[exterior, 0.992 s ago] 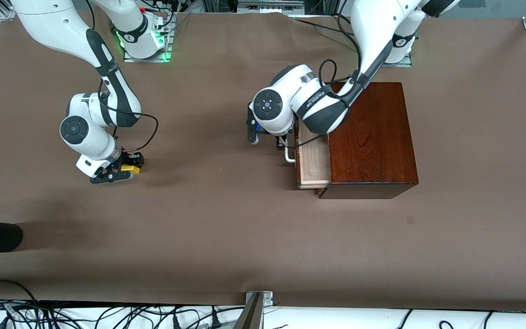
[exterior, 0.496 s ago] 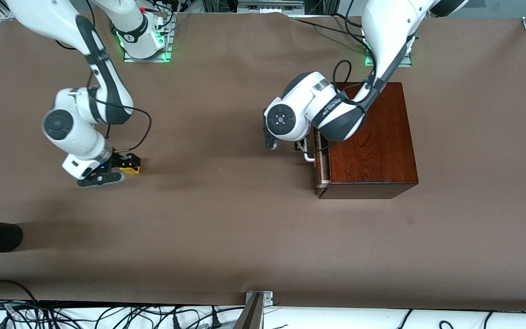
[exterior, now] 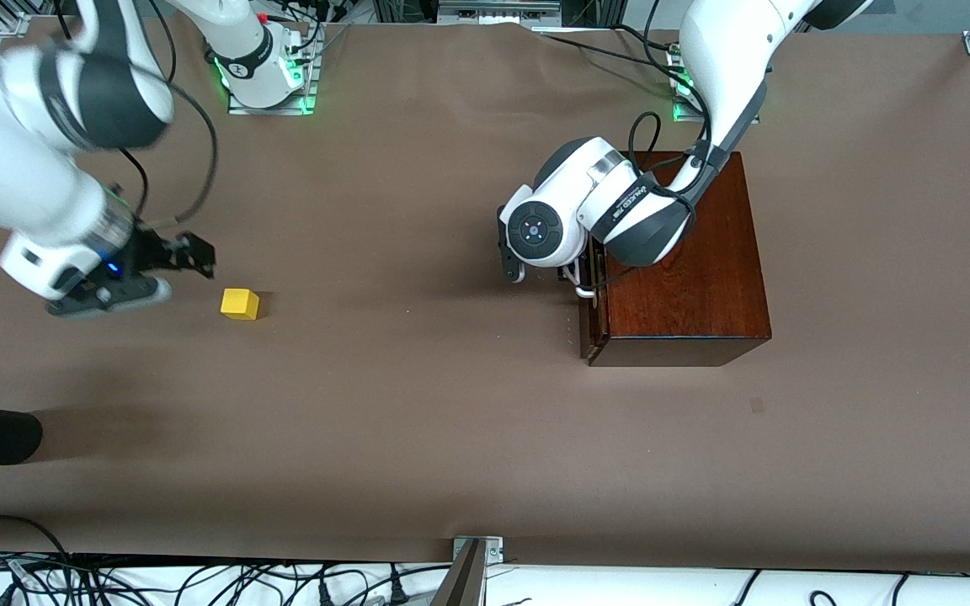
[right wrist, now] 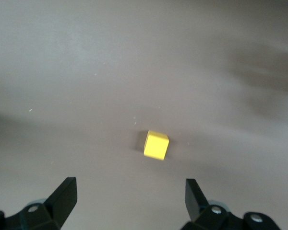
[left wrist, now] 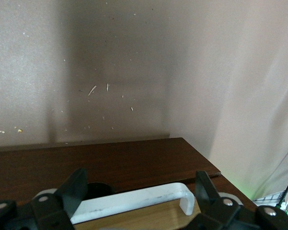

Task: Open drawer, take yellow block, close drawer
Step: 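Release the yellow cube on the table and raise the right gripper, then press the drawer fully closed with the left gripper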

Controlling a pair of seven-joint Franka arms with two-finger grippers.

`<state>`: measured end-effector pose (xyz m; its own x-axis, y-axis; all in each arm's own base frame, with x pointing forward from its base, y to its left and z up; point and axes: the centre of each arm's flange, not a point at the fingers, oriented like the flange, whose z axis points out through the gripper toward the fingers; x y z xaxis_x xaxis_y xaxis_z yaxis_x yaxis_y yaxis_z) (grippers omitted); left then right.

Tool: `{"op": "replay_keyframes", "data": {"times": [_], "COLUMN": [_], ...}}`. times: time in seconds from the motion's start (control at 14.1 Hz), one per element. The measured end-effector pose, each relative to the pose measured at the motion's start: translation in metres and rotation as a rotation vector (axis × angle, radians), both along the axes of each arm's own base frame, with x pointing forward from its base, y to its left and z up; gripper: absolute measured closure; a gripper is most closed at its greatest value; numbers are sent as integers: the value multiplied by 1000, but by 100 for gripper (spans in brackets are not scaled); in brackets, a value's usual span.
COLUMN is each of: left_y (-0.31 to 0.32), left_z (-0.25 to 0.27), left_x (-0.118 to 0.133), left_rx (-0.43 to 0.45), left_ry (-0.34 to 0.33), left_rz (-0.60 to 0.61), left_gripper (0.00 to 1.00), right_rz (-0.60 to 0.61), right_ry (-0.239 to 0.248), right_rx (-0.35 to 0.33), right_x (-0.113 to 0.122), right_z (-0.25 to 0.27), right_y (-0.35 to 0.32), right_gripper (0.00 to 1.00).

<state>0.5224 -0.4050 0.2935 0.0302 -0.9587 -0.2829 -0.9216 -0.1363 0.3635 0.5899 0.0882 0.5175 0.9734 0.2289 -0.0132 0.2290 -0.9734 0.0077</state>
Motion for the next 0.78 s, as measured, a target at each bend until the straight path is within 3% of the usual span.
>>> {"op": "replay_keyframes", "data": {"times": [0.28,0.64,0.78], "left_y": [5,4,1], "left_z": [0,5,28], "left_x": [0,1,5], "left_rx": [14,11,1], "left_ry": [12,8,-37], "left_rz": [4,7,39], "left_gripper": [0,0,0], "right_rz": [17,32,32], "right_ry": [-20,-22,-30], "right_rx": [10,8,8], "right_x": [-29,-26,-24], "right_z": [67,75,78], "right_y": [-7,-8,-8], "right_gripper": [0,0,0]}}
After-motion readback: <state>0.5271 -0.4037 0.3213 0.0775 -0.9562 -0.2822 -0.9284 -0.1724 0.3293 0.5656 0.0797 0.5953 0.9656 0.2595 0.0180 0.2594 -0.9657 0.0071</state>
